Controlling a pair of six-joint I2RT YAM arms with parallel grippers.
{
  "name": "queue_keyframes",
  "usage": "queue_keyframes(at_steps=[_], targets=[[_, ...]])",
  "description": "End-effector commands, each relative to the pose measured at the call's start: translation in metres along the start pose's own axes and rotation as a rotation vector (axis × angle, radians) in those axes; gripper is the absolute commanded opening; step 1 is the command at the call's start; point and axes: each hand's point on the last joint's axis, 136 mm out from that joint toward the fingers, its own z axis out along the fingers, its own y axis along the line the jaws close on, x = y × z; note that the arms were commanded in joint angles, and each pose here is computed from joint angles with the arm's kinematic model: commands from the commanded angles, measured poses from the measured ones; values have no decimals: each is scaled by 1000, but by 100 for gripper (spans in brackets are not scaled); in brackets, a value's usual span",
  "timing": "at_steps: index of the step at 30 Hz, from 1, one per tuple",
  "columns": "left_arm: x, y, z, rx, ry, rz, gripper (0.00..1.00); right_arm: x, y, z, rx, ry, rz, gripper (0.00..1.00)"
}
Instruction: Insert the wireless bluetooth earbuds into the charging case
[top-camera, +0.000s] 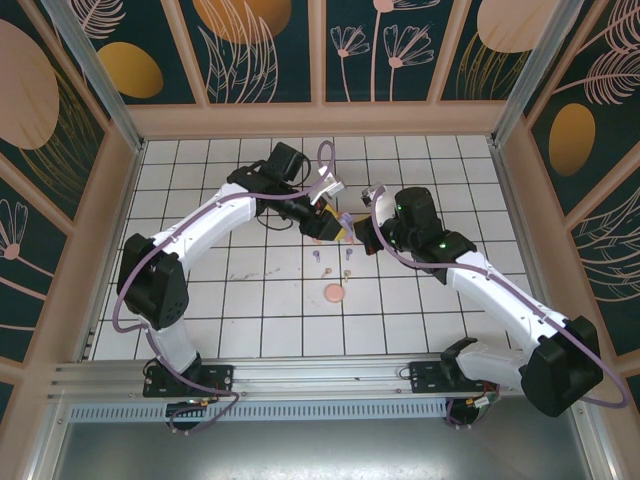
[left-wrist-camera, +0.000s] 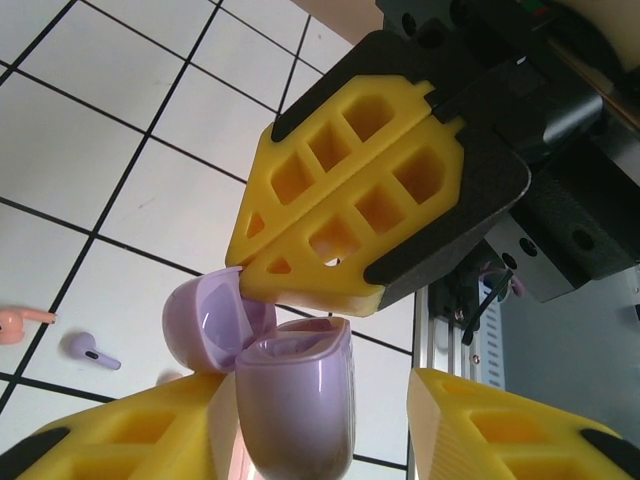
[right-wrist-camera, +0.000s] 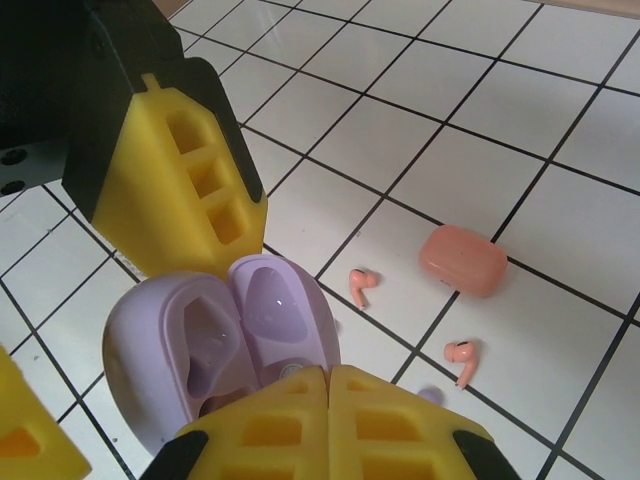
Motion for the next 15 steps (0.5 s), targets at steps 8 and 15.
queue_keyframes(at_steps=[8, 15], targets=[[0, -2, 1, 50, 0, 5, 48, -15, 10, -2, -40, -54, -19, 0], [2, -1, 4, 62, 2, -2, 36, -16, 11, -2, -47, -55, -18, 0]])
